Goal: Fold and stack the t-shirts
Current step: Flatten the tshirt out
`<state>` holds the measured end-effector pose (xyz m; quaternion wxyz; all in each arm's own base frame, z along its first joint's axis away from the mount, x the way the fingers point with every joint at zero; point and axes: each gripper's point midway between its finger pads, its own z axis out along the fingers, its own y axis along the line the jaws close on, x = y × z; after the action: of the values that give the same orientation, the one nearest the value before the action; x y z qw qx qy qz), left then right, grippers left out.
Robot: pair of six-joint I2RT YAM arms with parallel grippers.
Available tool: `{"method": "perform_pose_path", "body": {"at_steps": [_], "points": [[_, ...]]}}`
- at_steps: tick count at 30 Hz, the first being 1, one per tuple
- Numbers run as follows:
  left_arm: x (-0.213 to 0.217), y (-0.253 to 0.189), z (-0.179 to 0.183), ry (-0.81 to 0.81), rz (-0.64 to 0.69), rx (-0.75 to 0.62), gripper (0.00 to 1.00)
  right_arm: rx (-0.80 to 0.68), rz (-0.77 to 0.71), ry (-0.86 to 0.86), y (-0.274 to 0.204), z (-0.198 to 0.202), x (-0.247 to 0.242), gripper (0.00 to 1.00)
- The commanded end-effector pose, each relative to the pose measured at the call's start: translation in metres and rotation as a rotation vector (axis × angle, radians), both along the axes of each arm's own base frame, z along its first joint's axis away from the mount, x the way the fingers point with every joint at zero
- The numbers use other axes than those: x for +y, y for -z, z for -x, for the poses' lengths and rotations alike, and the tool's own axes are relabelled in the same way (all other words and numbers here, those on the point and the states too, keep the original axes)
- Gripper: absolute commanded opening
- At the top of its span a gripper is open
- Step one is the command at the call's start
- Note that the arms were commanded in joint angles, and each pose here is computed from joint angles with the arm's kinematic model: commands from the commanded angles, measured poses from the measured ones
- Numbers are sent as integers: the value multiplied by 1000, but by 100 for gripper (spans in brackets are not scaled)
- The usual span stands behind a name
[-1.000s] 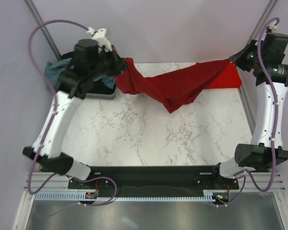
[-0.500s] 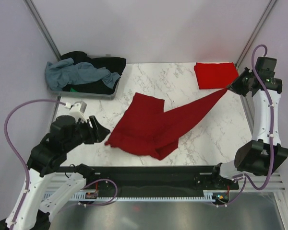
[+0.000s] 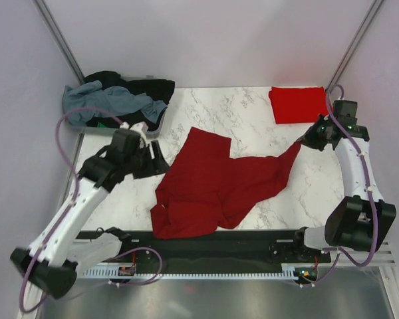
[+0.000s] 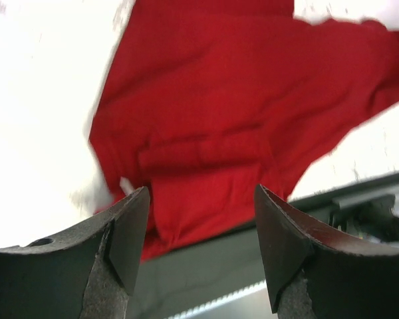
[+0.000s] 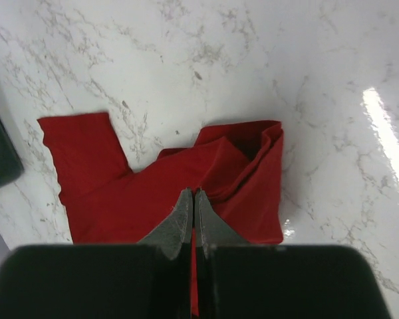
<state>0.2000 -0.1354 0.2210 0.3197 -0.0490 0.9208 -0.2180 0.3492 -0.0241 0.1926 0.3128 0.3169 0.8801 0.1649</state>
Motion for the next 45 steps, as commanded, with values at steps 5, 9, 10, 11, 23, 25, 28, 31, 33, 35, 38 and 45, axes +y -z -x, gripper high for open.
{"method": "perform_pose_path", "body": {"at_steps": [5,9,10,11,23,25,28,31,33,35,38,45], "points": [[-57,-16,-152,60,-97,-139,70,-52,28,-192,7,-8,74,0],[-69,55,-232,73,-233,-23,68,-31,34,-249,21,-7,95,0],[-71,67,-244,83,-235,-1,67,-28,40,-264,23,-7,97,0],[-75,54,-266,79,-226,-43,66,-27,47,-265,24,-8,96,0],[-87,159,-335,107,-204,113,70,-41,76,-294,27,-19,95,0],[-94,165,-334,121,-189,122,70,-36,79,-299,31,-20,95,0],[-103,172,-331,140,-169,132,70,-17,77,-307,39,-19,96,0],[-108,179,-326,143,-168,148,70,-8,74,-307,44,-16,96,0],[-110,187,-320,141,-170,170,67,-8,74,-307,45,-15,96,0],[-113,192,-315,141,-170,184,63,-8,78,-309,45,-14,96,0],[-117,197,-310,140,-171,197,46,-8,90,-313,45,-13,94,0],[-119,161,-317,133,-163,130,2,-13,81,-317,40,-14,96,0]]}}
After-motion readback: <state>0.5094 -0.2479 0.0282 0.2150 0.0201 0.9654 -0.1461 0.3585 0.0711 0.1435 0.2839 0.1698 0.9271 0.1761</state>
